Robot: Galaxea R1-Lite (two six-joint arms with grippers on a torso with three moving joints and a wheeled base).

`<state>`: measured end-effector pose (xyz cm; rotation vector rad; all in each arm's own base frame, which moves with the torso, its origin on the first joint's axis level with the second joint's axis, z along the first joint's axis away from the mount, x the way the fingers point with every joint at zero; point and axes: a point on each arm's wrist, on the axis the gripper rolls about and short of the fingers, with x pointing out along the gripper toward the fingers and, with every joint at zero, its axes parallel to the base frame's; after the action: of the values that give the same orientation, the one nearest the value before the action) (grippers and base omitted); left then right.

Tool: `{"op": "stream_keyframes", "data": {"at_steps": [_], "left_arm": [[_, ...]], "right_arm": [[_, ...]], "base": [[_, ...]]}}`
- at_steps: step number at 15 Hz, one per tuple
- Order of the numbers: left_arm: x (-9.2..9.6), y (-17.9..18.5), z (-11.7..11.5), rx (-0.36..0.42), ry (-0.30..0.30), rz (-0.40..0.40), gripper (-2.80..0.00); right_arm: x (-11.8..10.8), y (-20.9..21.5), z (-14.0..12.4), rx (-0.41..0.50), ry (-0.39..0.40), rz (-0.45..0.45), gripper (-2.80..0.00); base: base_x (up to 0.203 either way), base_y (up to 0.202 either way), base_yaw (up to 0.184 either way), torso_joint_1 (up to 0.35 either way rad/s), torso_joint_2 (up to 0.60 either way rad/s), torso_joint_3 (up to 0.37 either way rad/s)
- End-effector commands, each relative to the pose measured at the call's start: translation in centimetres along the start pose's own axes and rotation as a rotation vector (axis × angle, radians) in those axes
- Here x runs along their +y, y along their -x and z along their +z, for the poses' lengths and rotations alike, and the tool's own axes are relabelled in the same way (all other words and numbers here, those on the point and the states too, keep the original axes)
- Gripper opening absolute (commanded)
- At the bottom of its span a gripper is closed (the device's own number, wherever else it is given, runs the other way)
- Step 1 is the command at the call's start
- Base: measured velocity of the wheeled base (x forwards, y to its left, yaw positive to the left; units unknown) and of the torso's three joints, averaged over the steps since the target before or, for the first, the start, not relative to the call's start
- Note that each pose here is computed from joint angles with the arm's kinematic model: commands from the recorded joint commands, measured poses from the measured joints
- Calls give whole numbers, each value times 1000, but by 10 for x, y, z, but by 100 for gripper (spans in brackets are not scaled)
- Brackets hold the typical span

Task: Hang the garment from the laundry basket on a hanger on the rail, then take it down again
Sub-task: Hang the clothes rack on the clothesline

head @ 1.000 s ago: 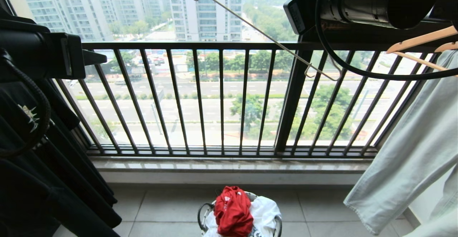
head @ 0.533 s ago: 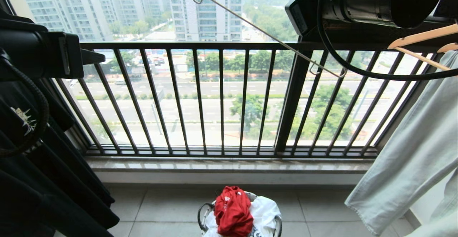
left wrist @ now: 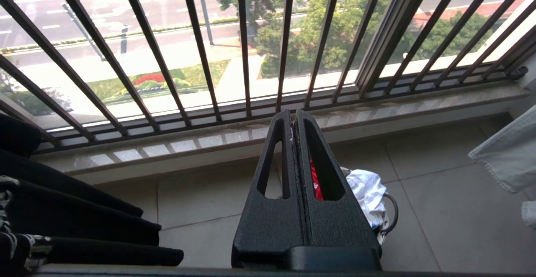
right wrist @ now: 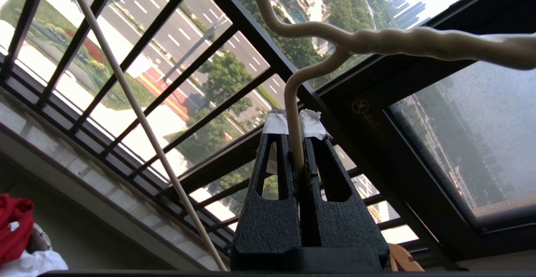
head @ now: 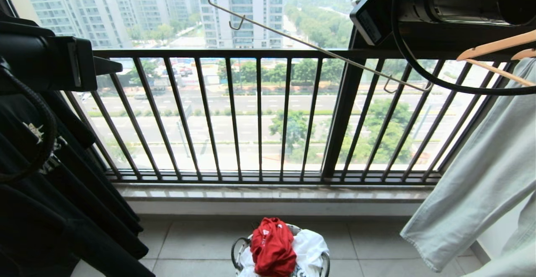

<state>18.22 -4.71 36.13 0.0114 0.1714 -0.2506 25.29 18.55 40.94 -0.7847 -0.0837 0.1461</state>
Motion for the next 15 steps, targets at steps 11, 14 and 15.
{"op": "stream_keyframes", "data": {"at_steps": [11,14,15], "left_arm": [[4,1,1,-6,4,20,-280],[5,1,3,-33,7,2,-280],[9,3,4,-38,10,-19,-280]], "right_arm": [[6,-3,6,-33,99,-15,-280],[7,-2,7,-32,115,-12,-280],[7,-1,8,-31,116,-14,-280]], "base": [[0,0,0,0,0,0],[0,0,0,0,0,0],[0,0,0,0,0,0]]}}
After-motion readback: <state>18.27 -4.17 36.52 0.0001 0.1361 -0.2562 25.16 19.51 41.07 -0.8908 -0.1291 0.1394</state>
